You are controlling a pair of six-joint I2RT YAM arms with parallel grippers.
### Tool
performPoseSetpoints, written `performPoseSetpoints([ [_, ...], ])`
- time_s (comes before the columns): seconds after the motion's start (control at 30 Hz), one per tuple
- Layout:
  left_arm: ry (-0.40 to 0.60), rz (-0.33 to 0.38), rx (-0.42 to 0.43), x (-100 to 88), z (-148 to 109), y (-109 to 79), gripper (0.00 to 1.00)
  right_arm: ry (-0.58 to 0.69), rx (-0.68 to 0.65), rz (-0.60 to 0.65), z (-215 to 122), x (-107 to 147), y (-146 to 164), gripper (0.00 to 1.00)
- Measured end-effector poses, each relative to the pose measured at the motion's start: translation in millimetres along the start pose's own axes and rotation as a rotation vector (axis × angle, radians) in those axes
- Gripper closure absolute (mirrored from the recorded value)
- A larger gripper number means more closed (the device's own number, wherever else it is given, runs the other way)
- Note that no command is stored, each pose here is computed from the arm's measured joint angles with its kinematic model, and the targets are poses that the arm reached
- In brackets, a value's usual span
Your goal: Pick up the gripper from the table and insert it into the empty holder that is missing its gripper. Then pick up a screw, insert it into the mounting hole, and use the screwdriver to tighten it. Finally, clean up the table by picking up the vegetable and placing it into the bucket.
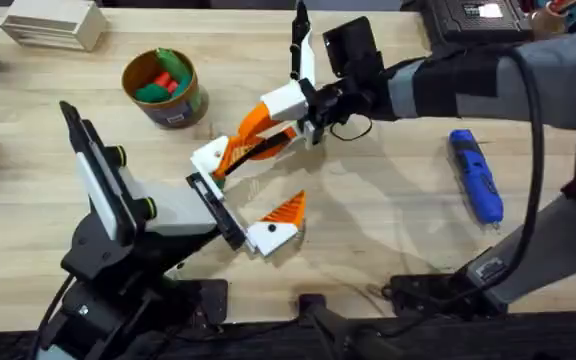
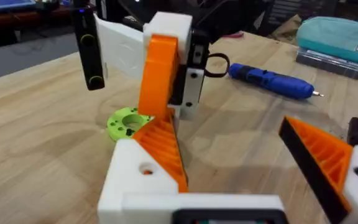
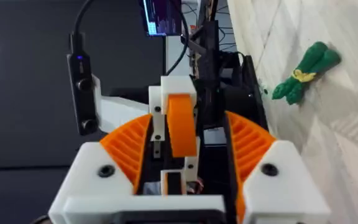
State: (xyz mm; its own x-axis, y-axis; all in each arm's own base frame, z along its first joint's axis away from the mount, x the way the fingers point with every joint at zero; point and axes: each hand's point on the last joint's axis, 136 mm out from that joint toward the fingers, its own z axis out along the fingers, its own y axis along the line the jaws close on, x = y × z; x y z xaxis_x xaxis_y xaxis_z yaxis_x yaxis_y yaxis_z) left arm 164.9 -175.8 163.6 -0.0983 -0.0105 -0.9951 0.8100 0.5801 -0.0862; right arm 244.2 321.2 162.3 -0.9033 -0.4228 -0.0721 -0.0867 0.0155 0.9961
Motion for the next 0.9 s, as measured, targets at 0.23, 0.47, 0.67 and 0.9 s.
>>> performPoseSetpoints([
  [0.23,0.000,0.000,0.000,0.0,0.0,0.0,0.014,0.003,-0.003,-0.035,0.0,0.6,0.3,0.674],
  [0.47,0.000,-0.001,0.000,0.0,0.0,0.1,0.014,0.014,-0.018,-0.041,-0.2,2.3,3.3,0.982],
  [0.67,0.000,-0.001,-0.001,0.1,0.0,0.1,0.014,0.013,-0.017,-0.041,-0.1,2.2,3.1,0.983],
  [0.9,0.000,-0.014,-0.028,0.3,-0.1,4.9,0.014,0.004,0.012,-0.033,5.2,-0.4,-0.3,0.984],
])
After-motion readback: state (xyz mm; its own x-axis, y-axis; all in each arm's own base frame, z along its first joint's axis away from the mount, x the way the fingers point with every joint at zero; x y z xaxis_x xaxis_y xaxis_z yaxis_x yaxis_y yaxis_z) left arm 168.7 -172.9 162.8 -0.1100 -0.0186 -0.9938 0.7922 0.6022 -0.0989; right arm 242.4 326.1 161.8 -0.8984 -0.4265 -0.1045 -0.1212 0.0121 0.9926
